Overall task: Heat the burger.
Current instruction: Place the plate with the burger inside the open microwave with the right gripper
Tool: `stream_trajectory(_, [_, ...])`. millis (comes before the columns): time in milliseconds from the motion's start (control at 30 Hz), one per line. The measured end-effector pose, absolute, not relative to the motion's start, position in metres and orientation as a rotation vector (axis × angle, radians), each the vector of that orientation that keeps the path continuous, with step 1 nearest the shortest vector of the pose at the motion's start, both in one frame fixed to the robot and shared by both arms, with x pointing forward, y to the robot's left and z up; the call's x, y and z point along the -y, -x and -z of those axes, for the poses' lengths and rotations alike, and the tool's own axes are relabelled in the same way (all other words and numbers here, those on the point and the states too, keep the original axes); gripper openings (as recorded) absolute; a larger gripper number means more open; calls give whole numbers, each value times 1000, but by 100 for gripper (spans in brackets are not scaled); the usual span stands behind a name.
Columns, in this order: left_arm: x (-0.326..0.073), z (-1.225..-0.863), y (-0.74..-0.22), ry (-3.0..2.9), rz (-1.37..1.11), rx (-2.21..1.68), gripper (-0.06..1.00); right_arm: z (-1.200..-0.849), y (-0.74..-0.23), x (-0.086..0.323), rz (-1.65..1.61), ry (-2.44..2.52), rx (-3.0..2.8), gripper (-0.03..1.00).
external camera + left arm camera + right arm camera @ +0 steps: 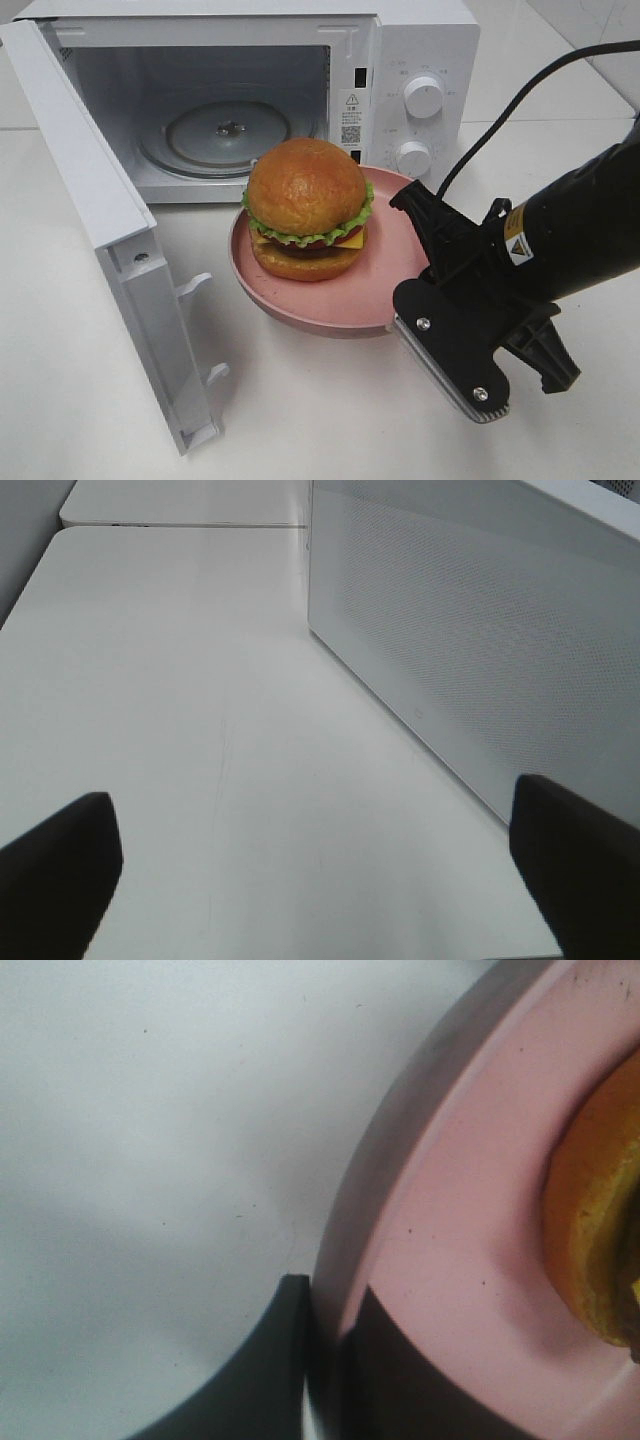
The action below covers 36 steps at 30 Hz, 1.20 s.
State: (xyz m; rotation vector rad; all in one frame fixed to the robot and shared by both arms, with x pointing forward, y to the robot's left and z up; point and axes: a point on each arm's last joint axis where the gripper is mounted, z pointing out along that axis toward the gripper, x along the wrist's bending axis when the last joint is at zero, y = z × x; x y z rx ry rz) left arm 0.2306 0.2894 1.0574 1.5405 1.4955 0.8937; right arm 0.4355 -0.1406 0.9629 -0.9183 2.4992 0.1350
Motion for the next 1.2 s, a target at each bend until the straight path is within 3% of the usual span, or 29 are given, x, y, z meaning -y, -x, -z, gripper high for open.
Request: stream_trajectory(1200, [-289,-1057,-231,-1540,-894,-1496,97,-951,-526,62,-185,860,-2493,7])
